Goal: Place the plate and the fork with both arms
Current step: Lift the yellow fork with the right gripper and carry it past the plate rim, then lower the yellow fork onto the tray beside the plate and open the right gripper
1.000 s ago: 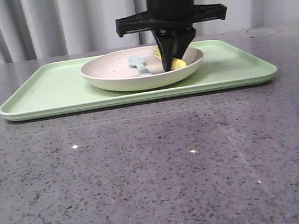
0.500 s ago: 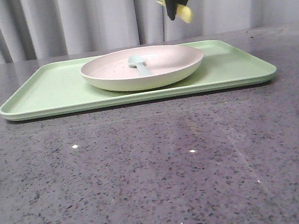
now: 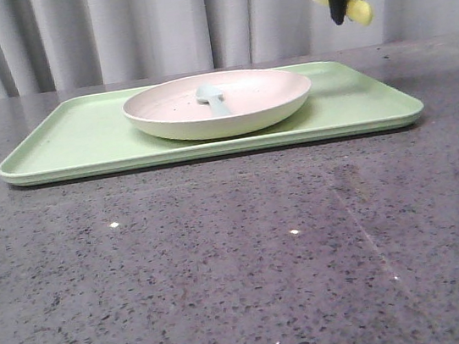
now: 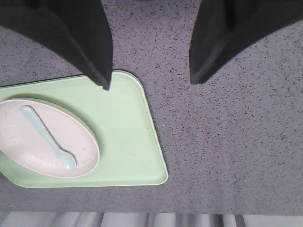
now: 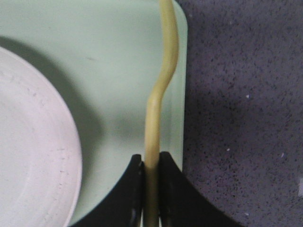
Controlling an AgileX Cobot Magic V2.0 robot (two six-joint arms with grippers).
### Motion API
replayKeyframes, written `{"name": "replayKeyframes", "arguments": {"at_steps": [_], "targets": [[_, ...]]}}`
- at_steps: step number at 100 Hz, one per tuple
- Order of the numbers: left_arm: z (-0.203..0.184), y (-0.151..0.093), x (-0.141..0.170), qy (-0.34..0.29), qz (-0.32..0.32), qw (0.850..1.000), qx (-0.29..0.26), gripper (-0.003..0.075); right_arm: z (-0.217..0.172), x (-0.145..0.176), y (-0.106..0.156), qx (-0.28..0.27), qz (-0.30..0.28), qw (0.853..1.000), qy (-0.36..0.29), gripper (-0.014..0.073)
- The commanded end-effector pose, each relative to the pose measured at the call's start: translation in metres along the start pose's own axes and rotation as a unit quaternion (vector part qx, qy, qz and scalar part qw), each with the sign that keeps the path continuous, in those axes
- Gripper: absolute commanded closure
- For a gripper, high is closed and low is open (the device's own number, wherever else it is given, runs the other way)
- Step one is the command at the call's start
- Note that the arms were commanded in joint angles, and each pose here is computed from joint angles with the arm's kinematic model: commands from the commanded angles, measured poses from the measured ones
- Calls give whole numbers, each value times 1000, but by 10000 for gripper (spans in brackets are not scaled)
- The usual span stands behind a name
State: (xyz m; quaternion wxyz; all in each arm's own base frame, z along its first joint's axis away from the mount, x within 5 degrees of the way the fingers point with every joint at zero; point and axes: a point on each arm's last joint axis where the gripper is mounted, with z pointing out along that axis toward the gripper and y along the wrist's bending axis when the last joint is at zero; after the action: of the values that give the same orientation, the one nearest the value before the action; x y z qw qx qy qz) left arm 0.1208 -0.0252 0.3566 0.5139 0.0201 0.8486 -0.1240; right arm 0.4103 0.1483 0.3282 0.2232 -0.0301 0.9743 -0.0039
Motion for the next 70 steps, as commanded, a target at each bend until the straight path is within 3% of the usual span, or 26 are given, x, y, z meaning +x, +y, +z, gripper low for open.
{"name": "replayKeyframes", "arguments": {"at_steps": [1, 42, 61, 70], "targets": [[-5, -2, -13, -47, -8, 999, 5, 356, -27, 9, -8, 1, 9, 1000, 15, 664], [-5, -2, -13, -47, -8, 999, 5, 356, -1, 19, -3, -19, 1, 999, 26, 638], [-5, -2, -13, -47, -8, 999, 5, 356, -1, 18, -1, -26, 3, 999, 25, 387], [-5, -2, -13, -47, -8, 999, 5, 356, -1, 18, -1, -26, 3, 999, 25, 308]]}}
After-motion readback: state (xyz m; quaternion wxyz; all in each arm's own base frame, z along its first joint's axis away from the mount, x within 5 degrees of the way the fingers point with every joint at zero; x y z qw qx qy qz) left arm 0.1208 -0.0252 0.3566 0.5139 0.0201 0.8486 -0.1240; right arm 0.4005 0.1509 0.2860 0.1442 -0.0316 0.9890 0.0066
